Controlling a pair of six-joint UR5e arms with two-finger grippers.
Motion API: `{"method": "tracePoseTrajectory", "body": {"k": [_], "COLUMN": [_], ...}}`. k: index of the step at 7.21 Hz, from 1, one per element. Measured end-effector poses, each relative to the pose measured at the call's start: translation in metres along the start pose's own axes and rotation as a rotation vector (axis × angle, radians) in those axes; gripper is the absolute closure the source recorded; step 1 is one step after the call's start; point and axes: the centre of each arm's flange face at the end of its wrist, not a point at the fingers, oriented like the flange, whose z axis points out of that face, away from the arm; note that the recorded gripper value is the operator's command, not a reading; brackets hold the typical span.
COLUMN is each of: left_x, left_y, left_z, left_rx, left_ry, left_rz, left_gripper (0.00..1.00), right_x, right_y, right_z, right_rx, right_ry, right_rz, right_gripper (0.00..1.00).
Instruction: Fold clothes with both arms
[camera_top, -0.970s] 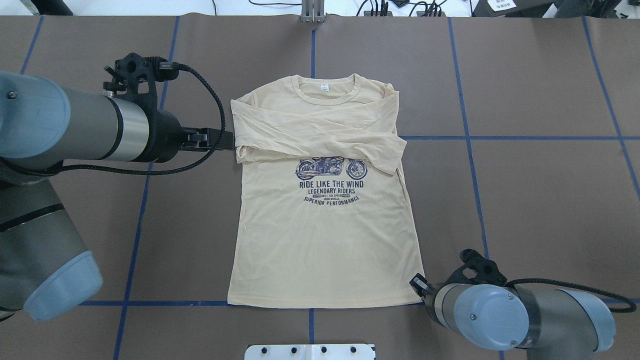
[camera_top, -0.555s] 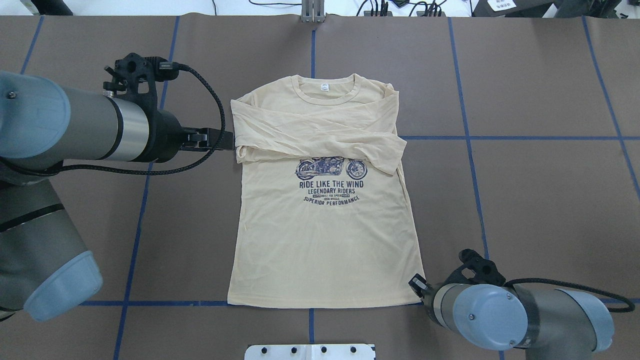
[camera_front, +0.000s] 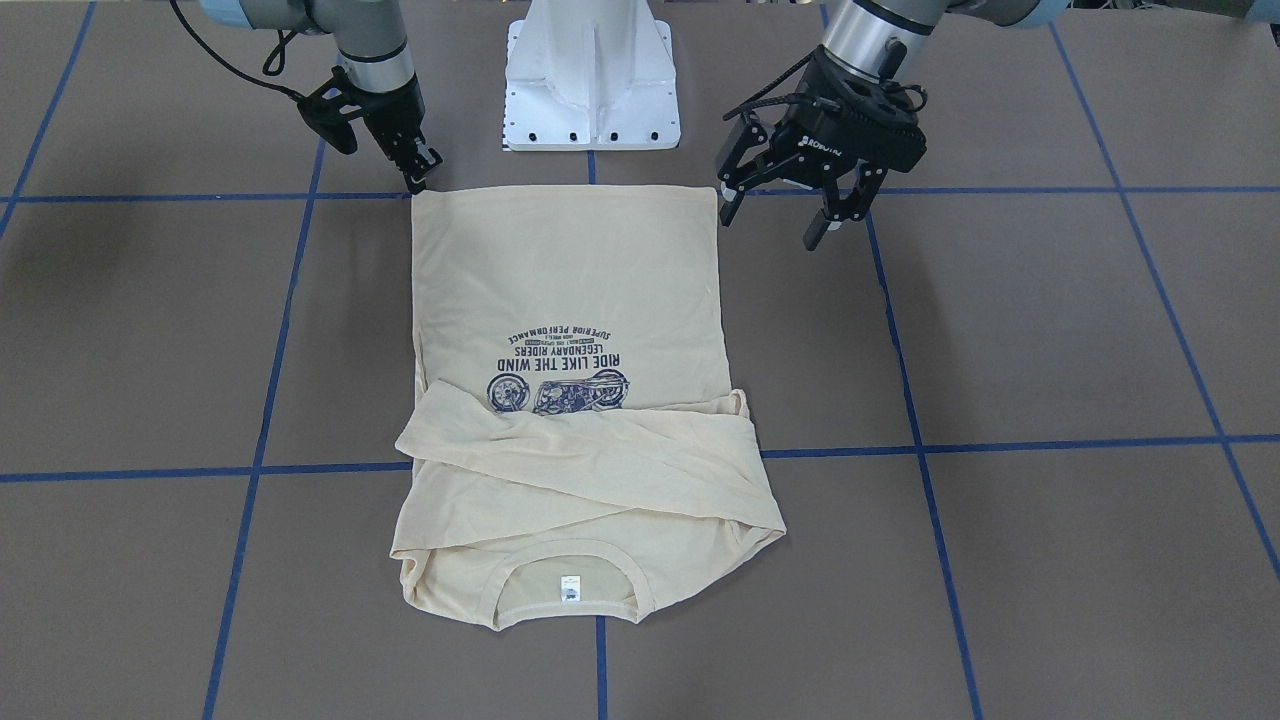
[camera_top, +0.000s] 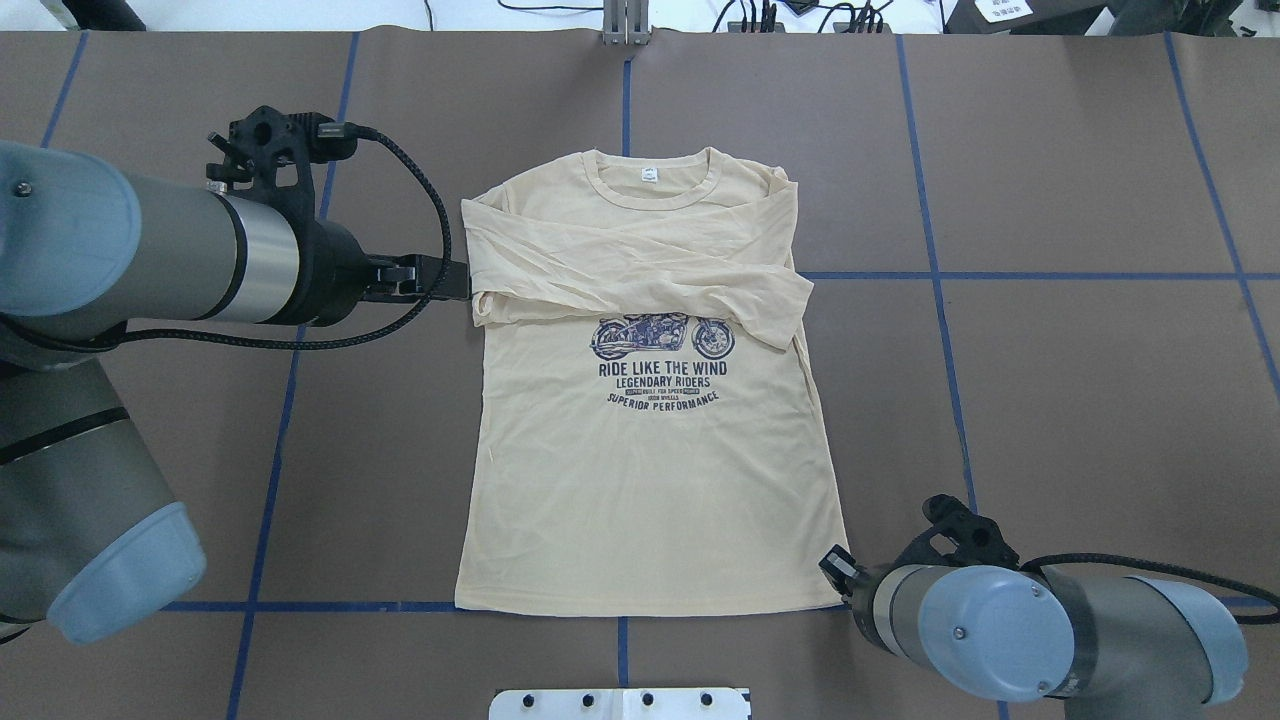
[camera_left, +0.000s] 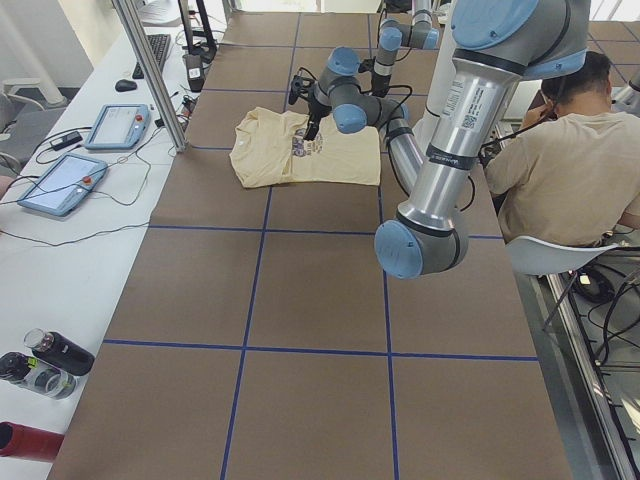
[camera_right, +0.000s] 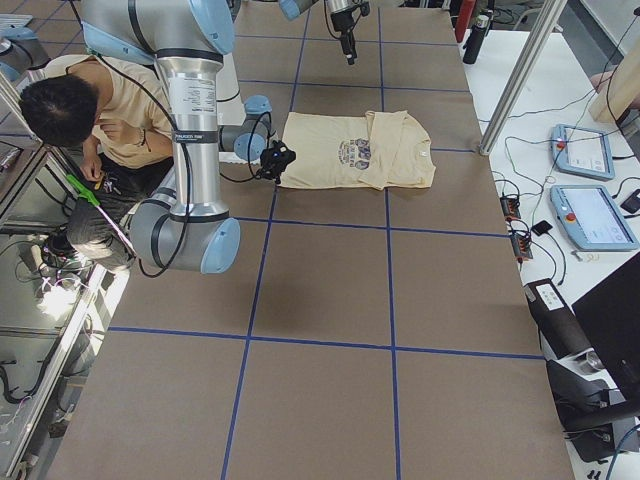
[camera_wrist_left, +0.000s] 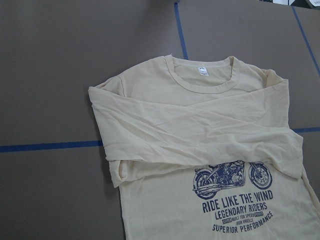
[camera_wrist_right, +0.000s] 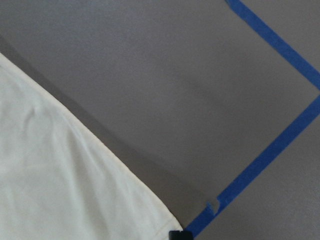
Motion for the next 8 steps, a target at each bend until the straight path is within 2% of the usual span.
{"method": "tracePoseTrajectory", "body": {"k": [2, 3, 4, 5, 7, 8], "left_x": [0.0, -0.002, -0.005, -0.009, -0.01, -0.006], "left_y": [0.028, 0.06, 0.096, 0.126, 0.16, 0.173], "left_z": [0.005, 0.006, 0.008, 0.012, 0.027, 0.034], "left_rx": [-0.045, -0.074, -0.097, -0.113, -0.154, -0.181], "left_ry": [-0.001, -0.009, -0.026, -0.049, -0.083, -0.093], "left_rz": [-0.126, -0.178, -0.226, -0.265, -0.313, -0.367], "left_gripper": [0.0, 0.01, 0.24, 0.19, 0.17, 0.16], "right_x": [0.007, 0.011, 0.013, 0.015, 0.016, 0.014], "right_y": [-0.007, -0.009, -0.009, -0.009, -0.011, -0.017], "right_z": [-0.014, -0.018, -0.021, -0.023, -0.024, -0.024], "right_rx": [-0.007, -0.012, -0.026, -0.039, -0.042, -0.036], "right_ry": [-0.002, 0.003, 0.013, 0.024, 0.034, 0.034], "right_rz": [0.004, 0.004, 0.004, 0.004, 0.007, 0.015], "right_gripper": [1.0, 1.0, 1.0, 1.0, 1.0, 1.0]}}
